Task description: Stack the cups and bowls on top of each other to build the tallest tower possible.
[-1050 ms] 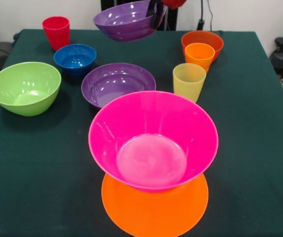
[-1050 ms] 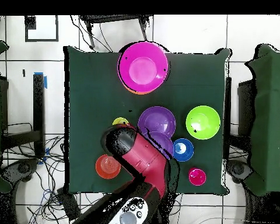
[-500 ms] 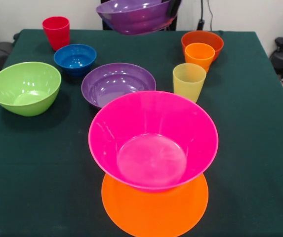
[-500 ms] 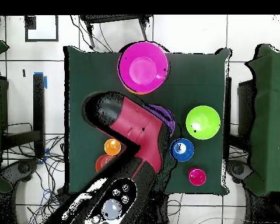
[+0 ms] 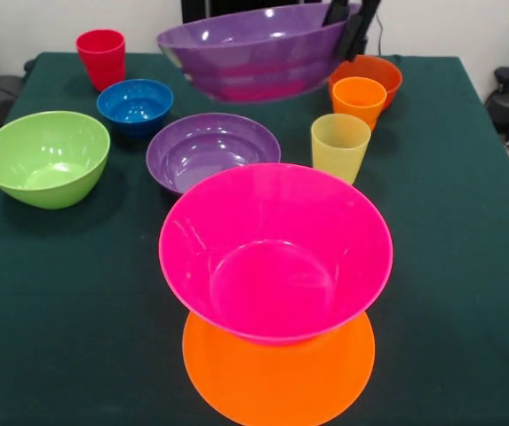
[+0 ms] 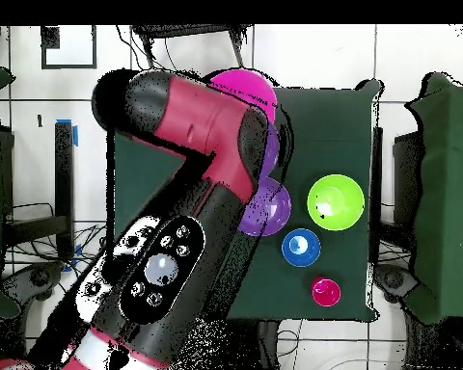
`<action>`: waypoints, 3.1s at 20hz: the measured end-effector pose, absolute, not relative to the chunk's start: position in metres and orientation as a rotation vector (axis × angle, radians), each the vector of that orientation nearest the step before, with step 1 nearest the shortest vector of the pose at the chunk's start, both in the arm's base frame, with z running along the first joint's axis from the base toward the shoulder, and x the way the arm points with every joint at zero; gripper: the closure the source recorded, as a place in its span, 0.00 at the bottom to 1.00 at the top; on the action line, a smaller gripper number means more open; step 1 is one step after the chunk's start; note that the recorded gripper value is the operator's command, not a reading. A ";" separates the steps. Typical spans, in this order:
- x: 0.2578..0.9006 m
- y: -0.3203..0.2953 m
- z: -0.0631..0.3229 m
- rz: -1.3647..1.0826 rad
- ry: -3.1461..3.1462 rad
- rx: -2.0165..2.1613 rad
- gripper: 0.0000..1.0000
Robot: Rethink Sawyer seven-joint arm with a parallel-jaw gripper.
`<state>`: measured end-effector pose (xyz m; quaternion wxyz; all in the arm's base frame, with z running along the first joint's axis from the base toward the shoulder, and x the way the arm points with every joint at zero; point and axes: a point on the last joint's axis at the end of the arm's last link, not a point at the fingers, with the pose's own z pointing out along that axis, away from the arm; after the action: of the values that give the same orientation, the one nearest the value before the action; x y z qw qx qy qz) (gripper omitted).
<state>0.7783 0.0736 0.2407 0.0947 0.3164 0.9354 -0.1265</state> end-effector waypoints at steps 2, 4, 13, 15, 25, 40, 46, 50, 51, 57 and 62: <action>0.796 0.074 0.243 -0.389 2.771 0.901 1.00; 0.821 0.075 0.244 -0.415 2.772 0.844 1.00; 0.875 0.087 0.224 -0.467 2.811 0.700 1.00; 0.879 0.093 0.218 -0.471 2.824 0.679 1.00; 0.884 0.125 0.196 -0.482 2.877 0.608 1.00; 0.878 0.128 0.160 -0.502 2.919 0.599 1.00; 0.875 0.128 0.141 -0.506 2.931 0.593 1.00; 0.876 0.128 0.134 -0.502 2.925 0.586 1.00; 0.876 0.128 0.133 -0.500 2.923 0.584 1.00; 0.880 0.126 0.125 -0.496 2.897 0.566 1.00; 0.884 0.121 0.115 -0.492 2.878 0.553 1.00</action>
<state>0.8843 0.1210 0.1154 0.0849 0.1854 0.9650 -0.1648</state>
